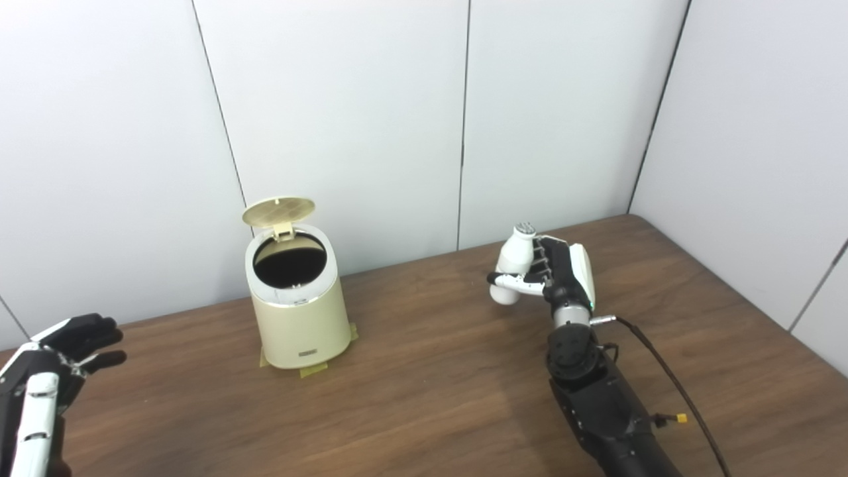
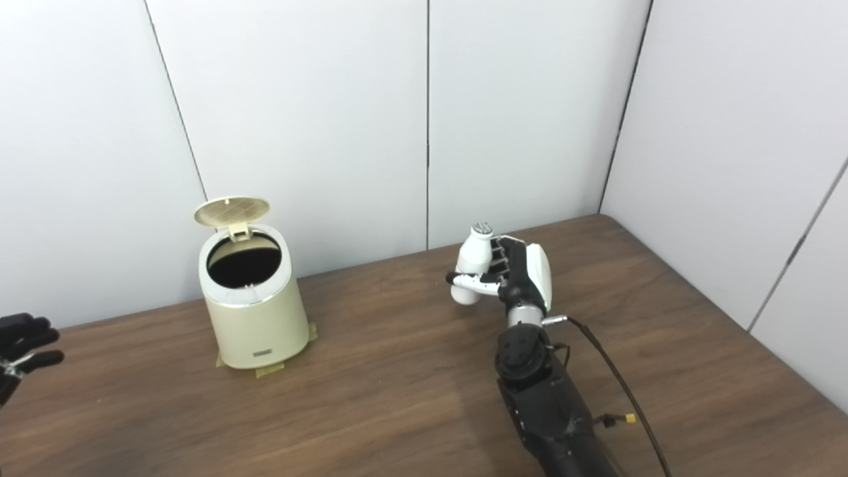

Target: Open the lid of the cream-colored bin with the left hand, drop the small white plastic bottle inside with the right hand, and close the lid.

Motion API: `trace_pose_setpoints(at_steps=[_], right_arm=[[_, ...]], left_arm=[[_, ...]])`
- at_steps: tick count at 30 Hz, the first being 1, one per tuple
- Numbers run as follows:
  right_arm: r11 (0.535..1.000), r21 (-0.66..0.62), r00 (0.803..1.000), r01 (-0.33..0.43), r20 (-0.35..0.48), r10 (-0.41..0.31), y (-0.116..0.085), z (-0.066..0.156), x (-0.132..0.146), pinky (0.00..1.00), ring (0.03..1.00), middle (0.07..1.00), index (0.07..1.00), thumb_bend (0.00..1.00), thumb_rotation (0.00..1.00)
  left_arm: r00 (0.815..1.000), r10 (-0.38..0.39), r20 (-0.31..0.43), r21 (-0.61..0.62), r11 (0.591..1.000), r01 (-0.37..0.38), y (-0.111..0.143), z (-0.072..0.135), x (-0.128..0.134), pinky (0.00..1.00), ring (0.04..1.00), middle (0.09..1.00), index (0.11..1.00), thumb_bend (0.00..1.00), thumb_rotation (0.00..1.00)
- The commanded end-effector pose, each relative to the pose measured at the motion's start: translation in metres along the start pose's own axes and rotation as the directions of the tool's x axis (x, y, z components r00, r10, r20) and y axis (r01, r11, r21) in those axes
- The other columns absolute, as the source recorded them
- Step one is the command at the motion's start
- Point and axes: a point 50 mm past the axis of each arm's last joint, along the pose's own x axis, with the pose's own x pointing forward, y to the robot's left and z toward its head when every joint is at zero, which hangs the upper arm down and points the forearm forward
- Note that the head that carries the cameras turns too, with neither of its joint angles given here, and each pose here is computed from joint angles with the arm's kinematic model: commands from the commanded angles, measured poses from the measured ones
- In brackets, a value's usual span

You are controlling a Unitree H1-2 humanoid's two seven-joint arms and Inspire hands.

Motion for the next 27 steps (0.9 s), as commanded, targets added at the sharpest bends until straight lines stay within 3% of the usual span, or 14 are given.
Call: trace_pose_setpoints(at_steps=[1,8,19,23,25,27], right_arm=[[0.999,0.035,0.995,0.016,0.093,-0.019,-0.007,0.033,0.01,0.39,0.435,0.496,0.493,0.52,0.0],[0.994,0.089,0.992,-0.057,0.114,0.046,0.001,0.062,-0.006,0.49,0.481,0.514,0.437,0.52,0.0],[0.977,0.134,0.971,-0.167,0.196,0.139,0.007,0.094,-0.028,0.46,0.481,0.495,0.458,0.52,0.0],[0.972,0.128,0.955,-0.198,0.247,0.162,0.005,0.107,-0.033,0.45,0.487,0.5,0.453,0.52,0.0],[0.97,0.12,0.948,-0.213,0.267,0.175,0.005,0.113,-0.035,0.45,0.489,0.5,0.453,0.52,0.0],[0.968,0.101,0.934,-0.231,0.301,0.191,0.004,0.119,-0.036,0.47,0.499,0.502,0.445,0.52,0.0]], left_arm=[[0.997,-0.017,0.075,0.022,1.0,0.016,-0.002,0.014,0.01,0.67,0.731,0.724,0.716,0.32,0.73],[0.997,-0.02,0.077,0.016,1.0,0.019,-0.006,0.014,0.01,0.7,0.747,0.727,0.721,0.31,0.73],[0.997,0.0,0.078,0.066,0.998,-0.005,-0.017,0.023,0.01,0.74,0.783,0.762,0.748,0.27,0.82],[0.995,0.009,0.099,0.063,0.998,-0.015,-0.022,0.025,0.01,0.75,0.777,0.761,0.751,0.25,0.82],[0.995,0.023,0.098,0.063,0.998,-0.029,-0.026,0.025,0.011,0.73,0.763,0.754,0.739,0.31,0.75],[0.995,0.021,0.1,0.073,0.997,-0.029,-0.029,0.025,0.012,0.72,0.766,0.758,0.743,0.33,0.76]])
